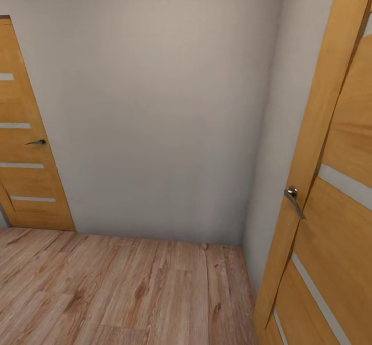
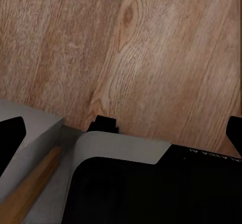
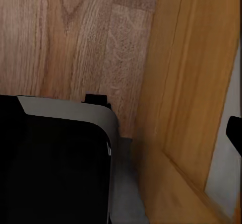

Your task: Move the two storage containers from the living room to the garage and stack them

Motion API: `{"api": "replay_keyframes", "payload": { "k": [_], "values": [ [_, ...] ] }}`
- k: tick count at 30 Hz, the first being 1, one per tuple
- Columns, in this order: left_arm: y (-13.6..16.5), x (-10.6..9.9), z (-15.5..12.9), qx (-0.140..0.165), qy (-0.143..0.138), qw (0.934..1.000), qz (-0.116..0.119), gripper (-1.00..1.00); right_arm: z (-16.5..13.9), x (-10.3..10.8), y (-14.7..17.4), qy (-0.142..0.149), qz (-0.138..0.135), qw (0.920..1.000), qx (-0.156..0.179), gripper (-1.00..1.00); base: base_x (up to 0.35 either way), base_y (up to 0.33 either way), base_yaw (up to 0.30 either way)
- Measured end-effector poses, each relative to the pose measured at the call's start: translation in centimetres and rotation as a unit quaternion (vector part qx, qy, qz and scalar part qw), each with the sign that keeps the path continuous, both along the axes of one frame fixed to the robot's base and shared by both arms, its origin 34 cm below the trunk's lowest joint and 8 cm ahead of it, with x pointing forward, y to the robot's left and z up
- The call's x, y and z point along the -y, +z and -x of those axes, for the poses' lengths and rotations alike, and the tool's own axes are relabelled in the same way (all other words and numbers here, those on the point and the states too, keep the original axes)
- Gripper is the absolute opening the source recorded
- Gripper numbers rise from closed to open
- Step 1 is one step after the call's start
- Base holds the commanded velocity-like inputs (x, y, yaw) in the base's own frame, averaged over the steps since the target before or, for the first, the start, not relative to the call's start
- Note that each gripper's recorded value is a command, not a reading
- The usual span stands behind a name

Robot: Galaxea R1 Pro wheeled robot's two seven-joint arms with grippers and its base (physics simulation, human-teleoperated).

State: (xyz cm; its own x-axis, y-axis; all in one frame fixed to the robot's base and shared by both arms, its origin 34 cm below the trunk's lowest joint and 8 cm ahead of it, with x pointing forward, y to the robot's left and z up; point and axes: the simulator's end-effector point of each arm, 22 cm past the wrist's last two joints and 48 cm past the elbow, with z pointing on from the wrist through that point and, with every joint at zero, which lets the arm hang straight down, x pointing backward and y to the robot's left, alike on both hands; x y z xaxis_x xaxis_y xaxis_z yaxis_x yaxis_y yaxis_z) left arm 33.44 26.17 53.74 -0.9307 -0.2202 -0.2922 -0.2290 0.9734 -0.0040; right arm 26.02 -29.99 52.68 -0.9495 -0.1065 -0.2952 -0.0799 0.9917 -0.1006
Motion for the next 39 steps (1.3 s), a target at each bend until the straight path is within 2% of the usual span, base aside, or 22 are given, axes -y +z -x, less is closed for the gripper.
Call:
{"api": "replay_keyframes", "payload": {
  "k": [24,39],
  "values": [
    [0.0,-0.01,-0.02,0.0,0.0,1.0,0.0,1.0,-0.02,0.09,0.01,-0.002,0.002,1.0,0.001,1.0,0.321,0.0,0.002],
    [0.0,-0.01,-0.01,0.0,0.0,1.0,0.0,1.0,-0.04,0.19,0.03,-0.002,0.004,1.0,0.001,1.0,0.321,0.0,0.245]
  ]
}}
